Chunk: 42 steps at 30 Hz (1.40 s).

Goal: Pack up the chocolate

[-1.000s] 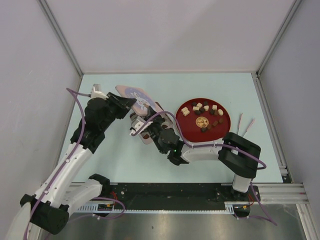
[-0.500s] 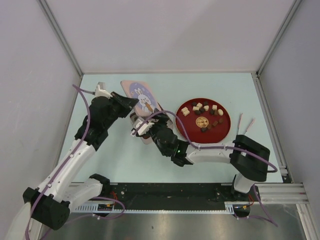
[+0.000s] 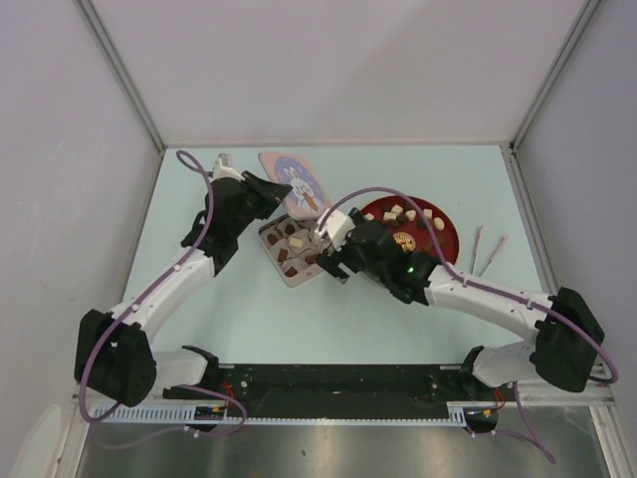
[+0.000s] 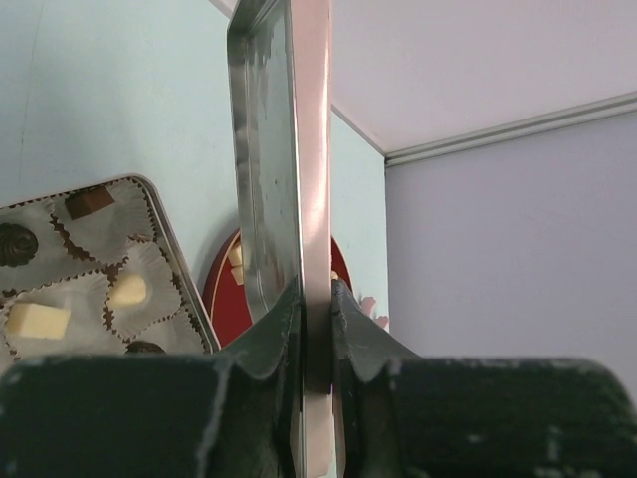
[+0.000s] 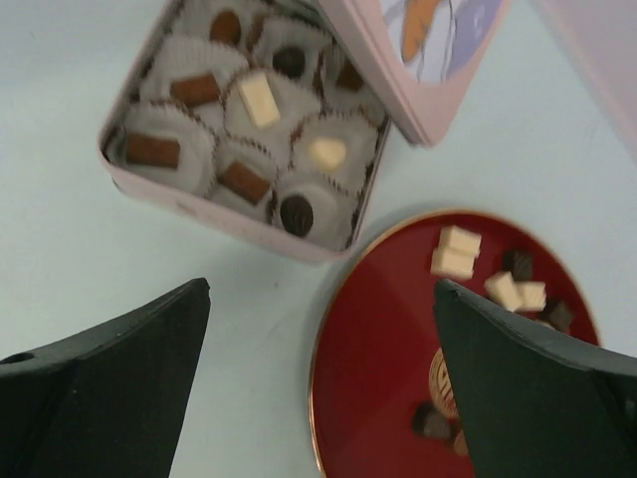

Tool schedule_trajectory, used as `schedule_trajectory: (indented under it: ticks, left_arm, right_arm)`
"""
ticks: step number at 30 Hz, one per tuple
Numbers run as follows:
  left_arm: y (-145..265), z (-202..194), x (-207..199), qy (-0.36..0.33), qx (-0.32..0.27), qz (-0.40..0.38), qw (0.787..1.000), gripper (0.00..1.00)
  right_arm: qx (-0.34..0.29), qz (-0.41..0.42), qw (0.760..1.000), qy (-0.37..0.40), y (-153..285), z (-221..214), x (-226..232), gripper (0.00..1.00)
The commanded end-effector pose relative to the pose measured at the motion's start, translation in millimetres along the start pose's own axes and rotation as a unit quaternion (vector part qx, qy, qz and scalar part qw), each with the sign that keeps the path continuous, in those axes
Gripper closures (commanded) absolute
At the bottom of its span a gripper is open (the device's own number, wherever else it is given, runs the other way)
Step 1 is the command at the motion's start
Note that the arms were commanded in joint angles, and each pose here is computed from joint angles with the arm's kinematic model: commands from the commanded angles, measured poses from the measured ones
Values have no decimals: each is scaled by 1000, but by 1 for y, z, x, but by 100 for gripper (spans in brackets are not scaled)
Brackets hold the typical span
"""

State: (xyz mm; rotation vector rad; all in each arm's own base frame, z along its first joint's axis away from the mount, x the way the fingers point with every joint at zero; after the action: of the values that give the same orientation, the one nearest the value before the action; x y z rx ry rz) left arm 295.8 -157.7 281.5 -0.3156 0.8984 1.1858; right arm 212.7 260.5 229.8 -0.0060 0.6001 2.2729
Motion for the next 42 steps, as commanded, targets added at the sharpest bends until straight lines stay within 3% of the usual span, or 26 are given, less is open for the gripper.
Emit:
schedule_trajectory:
  ticks: [1,7,11,21,28,42]
  left_arm:
    - [-17,15,-19,17,-38,-63,997,100]
    - [-36,3,-10,34,-19,-75,996,100]
    - [-36,-9,-1,50,-11,-71,996,100]
    - [-24,-42,26,75,2,-61,995,100]
    - [-17,-54,37,84,11,-66,994,100]
    - [3,-76,63,84,20,-51,995,99]
  right_arm:
    - [55,75,992,-85,26,-17,-19,1]
    - [32,55,980,-191,28,-20,-75,0]
    - [-1,53,949,-310,15,-17,-99,0]
    - [-40,63,891,-449,-53,-13,-122,1]
    - [-26,88,866,-491,-92,-22,-127,1]
    - [19,134,844,-519,-137,-43,-122,2]
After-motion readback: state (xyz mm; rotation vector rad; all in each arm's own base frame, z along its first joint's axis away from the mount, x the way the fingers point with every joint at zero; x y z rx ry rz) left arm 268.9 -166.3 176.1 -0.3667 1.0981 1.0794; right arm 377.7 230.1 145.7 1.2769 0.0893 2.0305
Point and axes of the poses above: each gripper's point midway between its finger pads, its own y axis back along the fingers, its own x axis along the line the jaws close on, z = x × y, the point moved 9 cm from there along y, back along the fingers, and after that the axes turned 11 degrees about -y, right-handed, at the moved point
